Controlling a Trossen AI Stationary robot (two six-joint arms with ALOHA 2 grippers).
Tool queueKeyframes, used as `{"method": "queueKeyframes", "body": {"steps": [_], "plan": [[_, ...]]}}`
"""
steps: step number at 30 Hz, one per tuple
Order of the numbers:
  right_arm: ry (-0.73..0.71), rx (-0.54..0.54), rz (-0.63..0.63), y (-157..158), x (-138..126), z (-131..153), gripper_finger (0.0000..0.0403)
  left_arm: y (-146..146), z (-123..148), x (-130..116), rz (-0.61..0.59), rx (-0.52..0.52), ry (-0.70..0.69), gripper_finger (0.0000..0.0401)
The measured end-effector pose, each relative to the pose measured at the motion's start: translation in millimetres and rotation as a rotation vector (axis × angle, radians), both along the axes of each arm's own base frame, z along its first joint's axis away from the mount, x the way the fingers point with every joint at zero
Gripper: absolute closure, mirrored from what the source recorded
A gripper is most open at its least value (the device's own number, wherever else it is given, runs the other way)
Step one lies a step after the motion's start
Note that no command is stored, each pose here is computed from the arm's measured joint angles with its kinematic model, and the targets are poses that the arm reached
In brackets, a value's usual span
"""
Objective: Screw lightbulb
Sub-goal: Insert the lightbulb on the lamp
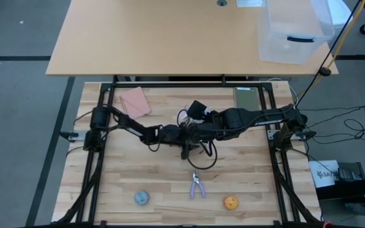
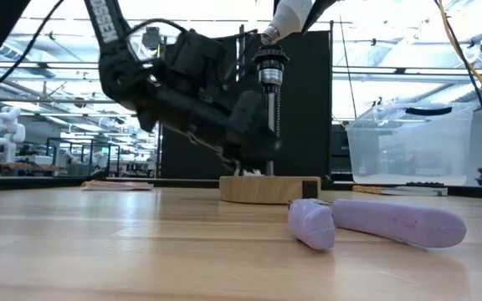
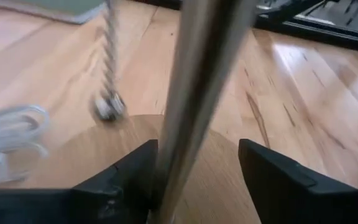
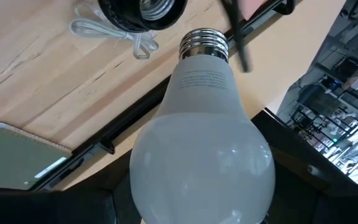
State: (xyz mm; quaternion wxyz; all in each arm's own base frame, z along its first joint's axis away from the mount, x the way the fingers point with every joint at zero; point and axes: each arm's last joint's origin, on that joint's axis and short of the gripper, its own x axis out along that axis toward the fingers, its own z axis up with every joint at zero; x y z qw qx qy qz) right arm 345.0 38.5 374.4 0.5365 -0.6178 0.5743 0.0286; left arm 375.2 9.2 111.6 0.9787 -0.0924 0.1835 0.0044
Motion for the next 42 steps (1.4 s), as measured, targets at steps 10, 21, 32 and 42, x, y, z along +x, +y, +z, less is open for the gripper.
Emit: {"method": "queueKeyframes", "body": {"steps": [10, 21, 32, 42], "plan": [[0.002, -0.006, 0.006, 0.0, 0.4, 0.2, 0.0156, 2.4, 24.3, -35.7, 0.057, 0.015, -0.004, 0.0186], [0.001, 0.008, 0.023, 4.8, -1.5, 1.2, 0.0156, 11.8, 83.8, -90.8, 0.193, 0.126, -0.104, 0.0199], [0.011, 0.048, 0.072, 17.1, -3.2, 0.5, 0.0156, 18.3, 130.0, -105.2, 0.208, 0.208, -0.343, 0.0211], [0.02, 0.055, 0.073, 16.5, -3.5, 0.0, 0.0156, 11.9, 154.2, -93.6, 0.106, 0.172, -0.388, 0.0211]]}}
